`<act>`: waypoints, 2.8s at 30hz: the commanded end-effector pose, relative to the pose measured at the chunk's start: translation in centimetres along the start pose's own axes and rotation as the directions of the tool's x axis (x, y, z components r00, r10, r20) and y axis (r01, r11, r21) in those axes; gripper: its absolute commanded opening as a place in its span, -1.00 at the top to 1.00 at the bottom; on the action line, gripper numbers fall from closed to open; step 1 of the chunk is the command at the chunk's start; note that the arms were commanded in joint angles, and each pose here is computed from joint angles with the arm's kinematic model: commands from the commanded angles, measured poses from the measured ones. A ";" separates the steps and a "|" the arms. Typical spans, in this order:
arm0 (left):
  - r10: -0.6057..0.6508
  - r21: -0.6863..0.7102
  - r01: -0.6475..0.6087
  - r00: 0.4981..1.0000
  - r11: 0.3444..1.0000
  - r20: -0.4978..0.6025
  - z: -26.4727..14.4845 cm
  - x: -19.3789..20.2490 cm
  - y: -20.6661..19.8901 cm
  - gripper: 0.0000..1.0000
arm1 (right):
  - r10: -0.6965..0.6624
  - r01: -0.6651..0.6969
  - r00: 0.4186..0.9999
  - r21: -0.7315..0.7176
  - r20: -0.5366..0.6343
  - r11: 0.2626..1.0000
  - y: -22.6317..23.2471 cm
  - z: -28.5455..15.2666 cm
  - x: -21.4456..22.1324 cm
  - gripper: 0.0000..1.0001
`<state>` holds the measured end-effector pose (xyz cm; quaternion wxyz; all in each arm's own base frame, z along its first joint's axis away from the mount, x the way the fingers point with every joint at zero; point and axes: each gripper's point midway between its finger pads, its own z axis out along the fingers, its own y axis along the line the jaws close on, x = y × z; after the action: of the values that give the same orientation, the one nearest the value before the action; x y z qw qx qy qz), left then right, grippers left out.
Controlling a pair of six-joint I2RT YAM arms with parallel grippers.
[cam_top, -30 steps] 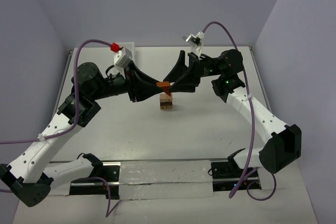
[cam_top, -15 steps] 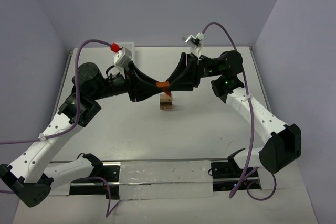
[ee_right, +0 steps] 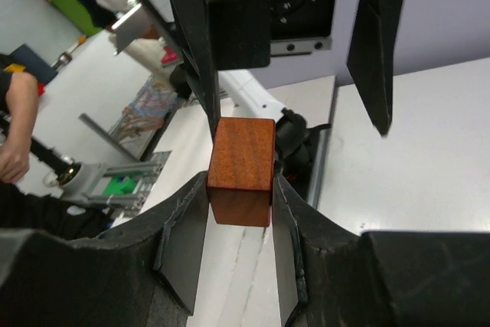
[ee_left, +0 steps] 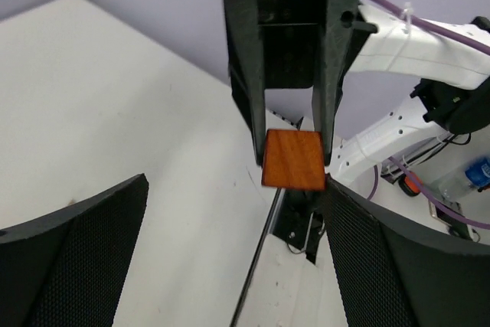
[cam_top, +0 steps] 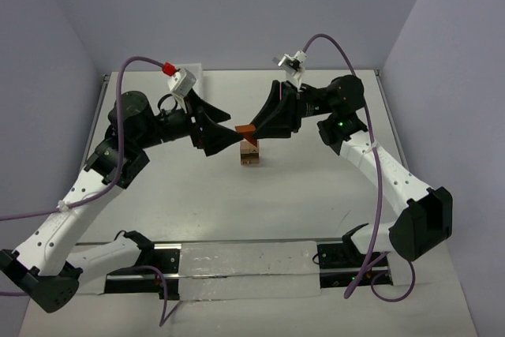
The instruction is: Build the wood block tower
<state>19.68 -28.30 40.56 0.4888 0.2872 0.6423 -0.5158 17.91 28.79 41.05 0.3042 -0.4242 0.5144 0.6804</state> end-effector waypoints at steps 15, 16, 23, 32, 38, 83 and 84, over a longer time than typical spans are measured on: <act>-0.354 -0.539 0.193 0.911 0.820 -0.212 -7.7 3.0 18.1 -0.99 | -0.106 0.341 0.856 0.399 -0.506 0.851 -12.2 -9.0 5.0 0.91; -0.371 -0.550 0.197 0.901 0.812 -0.226 -8.0 3.8 18.7 -0.98 | -0.113 0.383 0.824 0.399 -0.554 0.833 -12.8 -9.4 5.6 0.91; -0.379 -0.516 0.210 0.892 0.830 -0.246 -8.3 5.8 19.7 -0.99 | -0.122 0.520 0.645 0.317 -0.755 0.793 -15.4 -10.1 8.8 0.91; -0.396 -0.461 0.245 0.879 0.853 -0.266 -8.1 7.3 19.9 -0.98 | -0.194 0.542 0.513 0.140 -0.837 0.829 -17.7 -7.3 11.6 0.91; -0.391 -0.451 0.243 0.879 0.859 -0.272 -8.1 7.5 19.9 -0.99 | -0.198 0.501 0.531 0.117 -0.824 0.857 -19.2 -6.2 12.0 0.90; -0.430 -0.436 0.285 0.859 0.853 -0.279 -7.3 7.8 21.1 -0.98 | -0.157 0.447 0.574 0.147 -0.804 0.882 -24.7 -4.9 15.2 0.68; -0.429 -0.436 0.285 0.859 0.854 -0.280 -7.3 7.8 21.1 -0.98 | -0.157 0.447 0.575 0.147 -0.803 0.882 -24.7 -4.9 15.2 0.67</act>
<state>31.94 -15.91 23.46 0.2718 0.1338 0.8686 -0.3921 32.45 29.57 14.94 0.2085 -0.6983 0.6318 0.2643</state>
